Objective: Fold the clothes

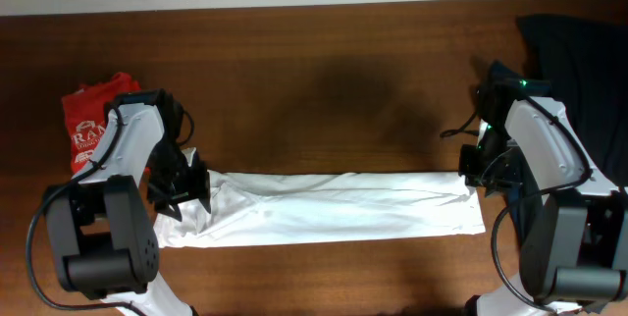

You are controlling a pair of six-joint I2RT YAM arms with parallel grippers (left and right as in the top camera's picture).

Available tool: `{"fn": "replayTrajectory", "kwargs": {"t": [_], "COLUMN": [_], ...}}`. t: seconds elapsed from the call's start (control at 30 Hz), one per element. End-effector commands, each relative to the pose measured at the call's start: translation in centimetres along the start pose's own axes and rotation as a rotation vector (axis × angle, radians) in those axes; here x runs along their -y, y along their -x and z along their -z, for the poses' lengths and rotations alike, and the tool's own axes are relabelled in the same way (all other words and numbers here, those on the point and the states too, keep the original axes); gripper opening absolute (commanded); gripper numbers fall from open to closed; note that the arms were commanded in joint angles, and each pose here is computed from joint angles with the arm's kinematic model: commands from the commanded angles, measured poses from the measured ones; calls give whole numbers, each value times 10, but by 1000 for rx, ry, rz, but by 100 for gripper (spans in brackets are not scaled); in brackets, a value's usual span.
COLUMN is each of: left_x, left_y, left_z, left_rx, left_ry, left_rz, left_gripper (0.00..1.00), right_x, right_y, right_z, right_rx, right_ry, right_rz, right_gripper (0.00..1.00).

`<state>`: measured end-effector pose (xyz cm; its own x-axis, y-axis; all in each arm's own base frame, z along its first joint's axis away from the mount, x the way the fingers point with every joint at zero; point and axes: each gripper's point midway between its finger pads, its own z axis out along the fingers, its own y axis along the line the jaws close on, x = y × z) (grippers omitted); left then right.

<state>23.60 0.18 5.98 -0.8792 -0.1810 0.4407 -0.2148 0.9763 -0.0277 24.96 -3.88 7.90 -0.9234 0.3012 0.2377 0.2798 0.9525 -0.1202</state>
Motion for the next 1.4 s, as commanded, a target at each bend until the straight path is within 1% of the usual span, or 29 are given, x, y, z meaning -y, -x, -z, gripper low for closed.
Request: {"fn": "replayTrajectory", "kwargs": {"t": [0.0, 0.07, 0.1, 0.17, 0.27, 0.33, 0.4, 0.47, 0.57, 0.7, 0.83, 0.87, 0.93, 0.97, 1.07, 1.1, 1.2, 1.23, 1.3, 1.37], "left_x": [-6, -6, -6, 2, 22, 40, 54, 65, 82, 99, 107, 107, 105, 106, 110, 110, 81, 72, 55, 40], "left_y": [-3, 1, 2, 10, 18, 19, 16, 14, 10, -2, 3, 4, 3, 4, 6, 9, 10, 6, -6, -15], "left_z": [3, 5, 6, 13, 40, 59, 63, 54, 30, -21, -67, -73, -77, -76, -52, -28, 40, 53, 63, 54], "left_rx": [11, 37, 48, 109, 247, 342, 372, 362, 339, 287, 331, 341, 339, 341, 357, 391, 525, 550, 564, 517], "left_ry": [25, 27, 24, -22, -127, -193, -191, -180, -169, -141, -145, -148, -146, -147, -147, -141, 17, 52, 67, 65], "left_rz": [9, 19, 24, 20, -12, -58, -108, -144, -150, -171, -226, -232, -232, -233, -243, -253, -199, -174, -101, -41], "left_gripper": [56, 55, 55, 52, 52, 46, 40, 39, 39, 39, 40, 44, 45, 49, 53, 54, 56, 56, 57, 56], "right_x": [6, 5, 5, 5, 5, 5, 5, 5, 5, 5, 5, 5, 6, 6, 6, 6, 6, 6, 6, 5], "right_y": [1, 3, 3, 2, 0, 0, 0, 0, -1, -2, -2, -3, -4, -4, -5, -5, -5, -5, -4, -3], "right_z": [1, -1, -2, -6, -10, -10, -10, -10, -10, -10, -10, -10, -10, -10, -10, -10, -10, -10, -10, -10], "right_rx": [15, 25, 24, 19, 11, 11, 11, 10, 7, 6, 3, 0, -3, -5, -7, -8, -7, -7, -4, 0], "right_ry": [-14, -12, -12, -13, -15, -15, -15, -15, -16, -16, -17, -17, -18, -18, -19, -19, -19, -19, -19, -18], "right_rz": [-19, -20, -21, -22, -21, -21, -21, -21, -21, -21, -20, -20, -19, -19, -19, -16, -16, -16, -16, -17], "right_gripper": [41, 47, 47, 48, 49, 49, 49, 49, 49, 49, 49, 49, 49, 49, 49, 49, 50, 50, 50, 50]}}
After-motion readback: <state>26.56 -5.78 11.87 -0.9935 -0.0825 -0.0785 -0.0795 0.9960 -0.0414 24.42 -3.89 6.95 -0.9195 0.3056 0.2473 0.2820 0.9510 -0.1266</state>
